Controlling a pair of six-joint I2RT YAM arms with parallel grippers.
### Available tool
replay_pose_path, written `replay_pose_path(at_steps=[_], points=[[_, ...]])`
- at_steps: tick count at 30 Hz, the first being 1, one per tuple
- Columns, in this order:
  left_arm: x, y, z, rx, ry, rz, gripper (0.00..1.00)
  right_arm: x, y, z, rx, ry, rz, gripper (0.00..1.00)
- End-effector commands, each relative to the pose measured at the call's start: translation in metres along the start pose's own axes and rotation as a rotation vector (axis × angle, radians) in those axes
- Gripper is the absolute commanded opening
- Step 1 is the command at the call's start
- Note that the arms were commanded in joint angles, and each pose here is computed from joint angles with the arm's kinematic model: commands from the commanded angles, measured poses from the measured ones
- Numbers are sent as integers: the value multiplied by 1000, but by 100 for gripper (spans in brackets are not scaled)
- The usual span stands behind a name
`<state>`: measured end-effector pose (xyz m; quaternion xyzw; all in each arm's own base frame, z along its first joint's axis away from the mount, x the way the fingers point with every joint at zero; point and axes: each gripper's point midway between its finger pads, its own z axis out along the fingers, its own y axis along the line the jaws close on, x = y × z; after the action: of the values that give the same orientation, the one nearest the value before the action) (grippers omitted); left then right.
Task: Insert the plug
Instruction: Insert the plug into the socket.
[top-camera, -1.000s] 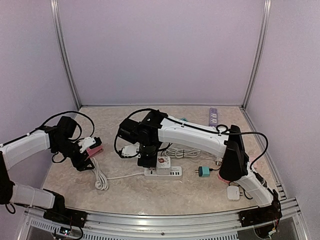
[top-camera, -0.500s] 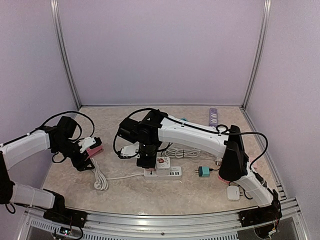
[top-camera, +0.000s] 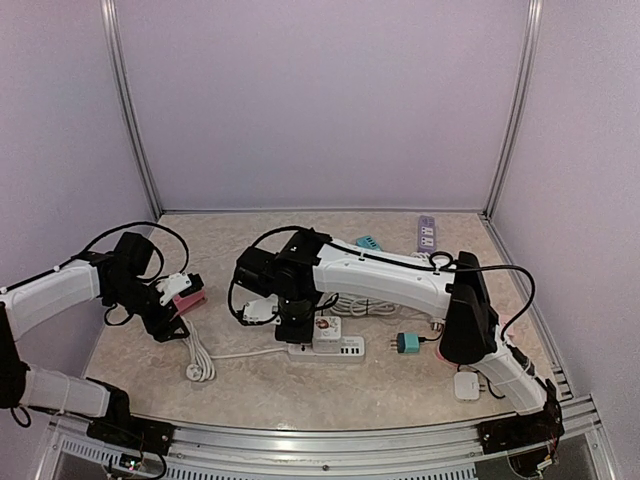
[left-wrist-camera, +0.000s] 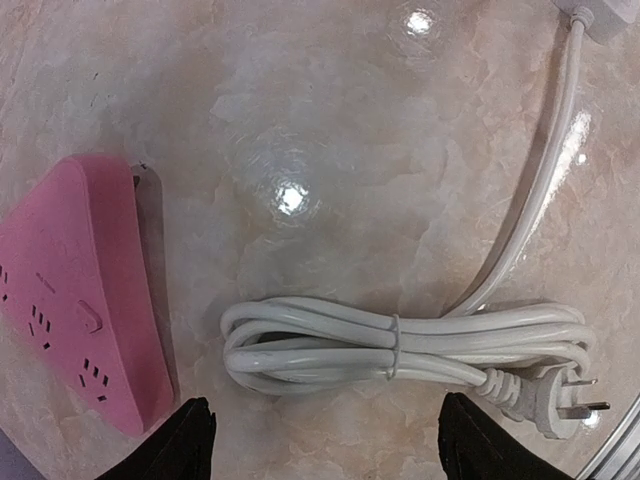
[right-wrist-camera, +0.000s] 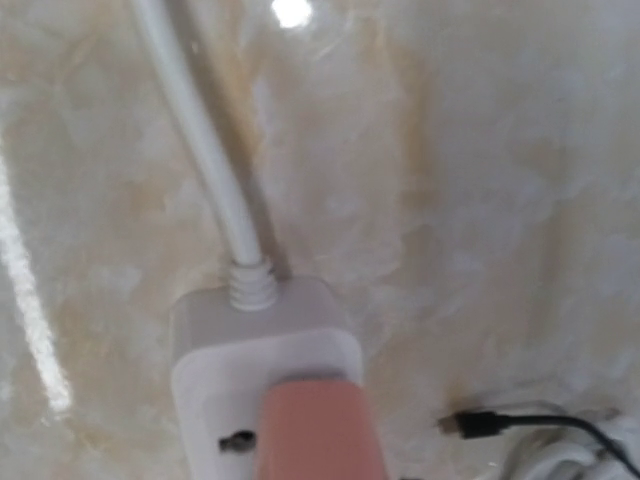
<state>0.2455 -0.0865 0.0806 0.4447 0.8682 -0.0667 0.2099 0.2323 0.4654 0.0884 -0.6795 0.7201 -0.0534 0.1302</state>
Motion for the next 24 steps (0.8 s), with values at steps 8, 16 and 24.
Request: replay_pose_path(at_steps=[8, 16, 24], points=[[0, 1, 0, -10, -7, -12, 75, 48, 36, 42, -133, 206, 7, 0], [3, 1, -3, -15, -7, -17, 75, 75, 72, 86, -268, 195, 109, 0], [-2, 5, -5, -22, -27, -29, 76, 72, 62, 70, -237, 173, 113, 5]])
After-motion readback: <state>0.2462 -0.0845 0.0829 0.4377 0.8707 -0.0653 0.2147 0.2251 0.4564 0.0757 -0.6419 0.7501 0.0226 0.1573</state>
